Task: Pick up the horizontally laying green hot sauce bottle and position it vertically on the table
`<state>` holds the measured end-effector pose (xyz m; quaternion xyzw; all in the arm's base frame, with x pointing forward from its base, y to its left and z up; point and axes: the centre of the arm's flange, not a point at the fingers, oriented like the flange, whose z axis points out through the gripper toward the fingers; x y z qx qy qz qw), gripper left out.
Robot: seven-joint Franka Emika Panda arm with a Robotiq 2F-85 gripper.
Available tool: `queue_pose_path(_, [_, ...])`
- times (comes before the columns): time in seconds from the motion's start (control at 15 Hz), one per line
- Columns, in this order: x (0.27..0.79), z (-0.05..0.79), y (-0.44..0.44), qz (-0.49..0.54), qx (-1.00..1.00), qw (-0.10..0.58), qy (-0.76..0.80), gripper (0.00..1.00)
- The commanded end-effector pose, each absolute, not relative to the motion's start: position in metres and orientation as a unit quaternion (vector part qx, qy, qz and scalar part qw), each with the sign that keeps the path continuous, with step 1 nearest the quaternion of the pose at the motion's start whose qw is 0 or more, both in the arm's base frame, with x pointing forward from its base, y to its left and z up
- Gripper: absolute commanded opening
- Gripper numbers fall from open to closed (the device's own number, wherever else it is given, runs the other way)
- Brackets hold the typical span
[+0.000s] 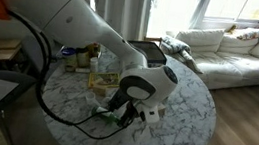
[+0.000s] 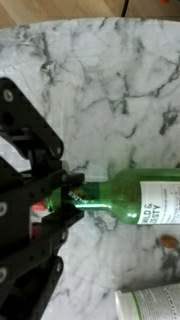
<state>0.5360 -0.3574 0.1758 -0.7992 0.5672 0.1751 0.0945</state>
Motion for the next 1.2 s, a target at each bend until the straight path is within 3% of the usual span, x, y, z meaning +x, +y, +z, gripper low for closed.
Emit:
queue_pose_path(0.0, [0.531,0.196,-0.354,0.151,-0.799,0.109,0.571,0.07])
queue_pose_path(0.53, [0.527,0.261,-0.331,-0.045,-0.819,0.054,0.570,0.07])
queue_pose_path(1.13, [0.515,0.275,-0.288,-0.272,-0.803,0.005,0.531,0.07])
